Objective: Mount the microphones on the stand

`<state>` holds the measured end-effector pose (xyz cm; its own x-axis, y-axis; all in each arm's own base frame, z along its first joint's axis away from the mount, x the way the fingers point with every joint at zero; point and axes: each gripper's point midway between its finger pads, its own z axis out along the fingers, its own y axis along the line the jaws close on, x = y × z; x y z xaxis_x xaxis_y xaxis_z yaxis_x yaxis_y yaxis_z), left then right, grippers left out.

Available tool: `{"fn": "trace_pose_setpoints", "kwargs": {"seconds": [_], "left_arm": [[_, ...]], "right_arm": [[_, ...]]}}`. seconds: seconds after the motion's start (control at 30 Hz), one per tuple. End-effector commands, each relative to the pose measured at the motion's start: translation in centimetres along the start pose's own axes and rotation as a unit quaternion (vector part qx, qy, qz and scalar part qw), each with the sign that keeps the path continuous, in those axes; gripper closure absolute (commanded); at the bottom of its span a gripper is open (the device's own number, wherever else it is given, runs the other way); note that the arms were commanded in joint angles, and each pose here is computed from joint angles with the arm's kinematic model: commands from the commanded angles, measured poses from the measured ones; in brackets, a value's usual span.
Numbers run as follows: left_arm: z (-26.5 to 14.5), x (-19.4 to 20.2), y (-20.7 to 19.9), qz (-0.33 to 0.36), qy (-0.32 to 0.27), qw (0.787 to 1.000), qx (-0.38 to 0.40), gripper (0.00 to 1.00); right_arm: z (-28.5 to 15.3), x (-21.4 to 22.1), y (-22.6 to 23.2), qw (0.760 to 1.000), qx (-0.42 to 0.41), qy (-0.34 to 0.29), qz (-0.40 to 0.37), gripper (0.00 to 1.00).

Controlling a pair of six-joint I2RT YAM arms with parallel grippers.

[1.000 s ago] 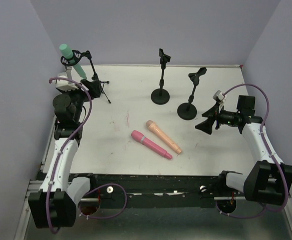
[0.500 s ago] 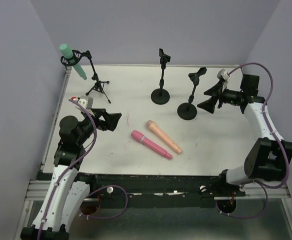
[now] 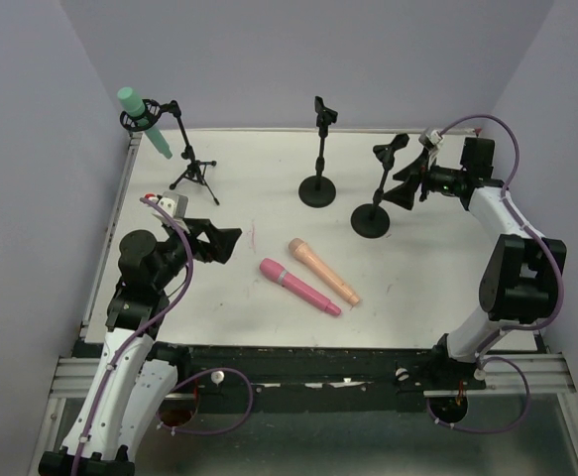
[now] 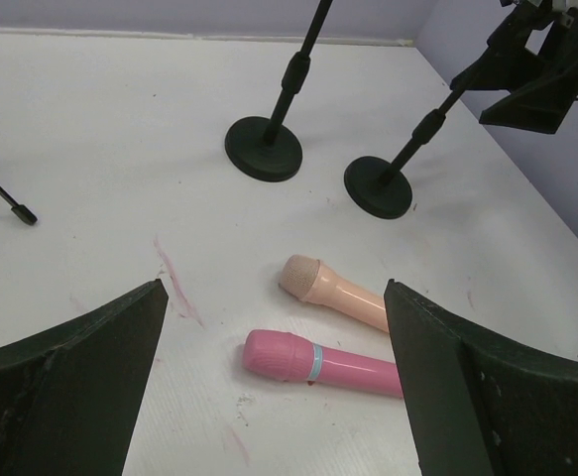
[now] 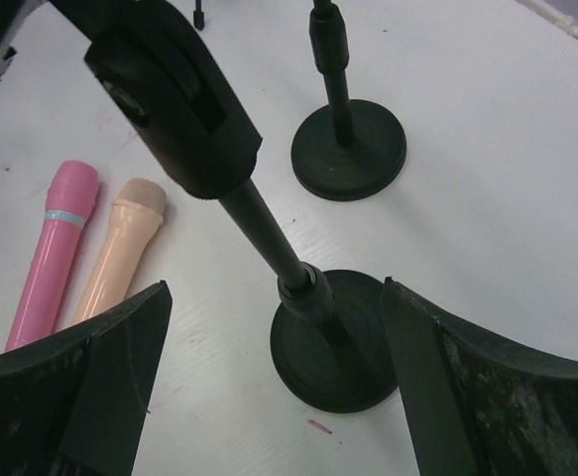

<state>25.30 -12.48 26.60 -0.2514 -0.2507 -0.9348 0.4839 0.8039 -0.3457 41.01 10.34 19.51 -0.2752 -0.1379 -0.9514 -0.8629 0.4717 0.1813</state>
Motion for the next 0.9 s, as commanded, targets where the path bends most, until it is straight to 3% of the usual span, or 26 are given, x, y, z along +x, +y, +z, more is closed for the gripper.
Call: {"fn": "trace_pose_setpoints", "kwargs": {"seconds": [0.0, 0.3, 0.67, 0.87], "left_arm": [[-0.2, -0.6, -0.6, 0.002, -0.004, 1.000, 0.010, 0.02], [-0.1, -0.3, -0.6, -0.001, 0.002, 1.000, 0.011, 0.03], [0.0, -0.3, -0.6, -0.003, 0.003, 1.000, 0.010, 0.03], [0.0, -0.3, -0.4, -0.003, 0.005, 1.000, 0.008, 0.03]], "right_arm": [[1.4, -1.8, -1.0, 0.999, -0.009, -0.012, -0.034, 0.09], [3.5, -1.0, 0.5, 0.996, -0.048, -0.018, -0.070, 0.24], [3.6, -0.5, 1.5, 0.994, -0.049, -0.028, -0.091, 0.70], [3.5, -0.8, 1.7, 0.993, -0.045, -0.033, -0.105, 0.70]]}}
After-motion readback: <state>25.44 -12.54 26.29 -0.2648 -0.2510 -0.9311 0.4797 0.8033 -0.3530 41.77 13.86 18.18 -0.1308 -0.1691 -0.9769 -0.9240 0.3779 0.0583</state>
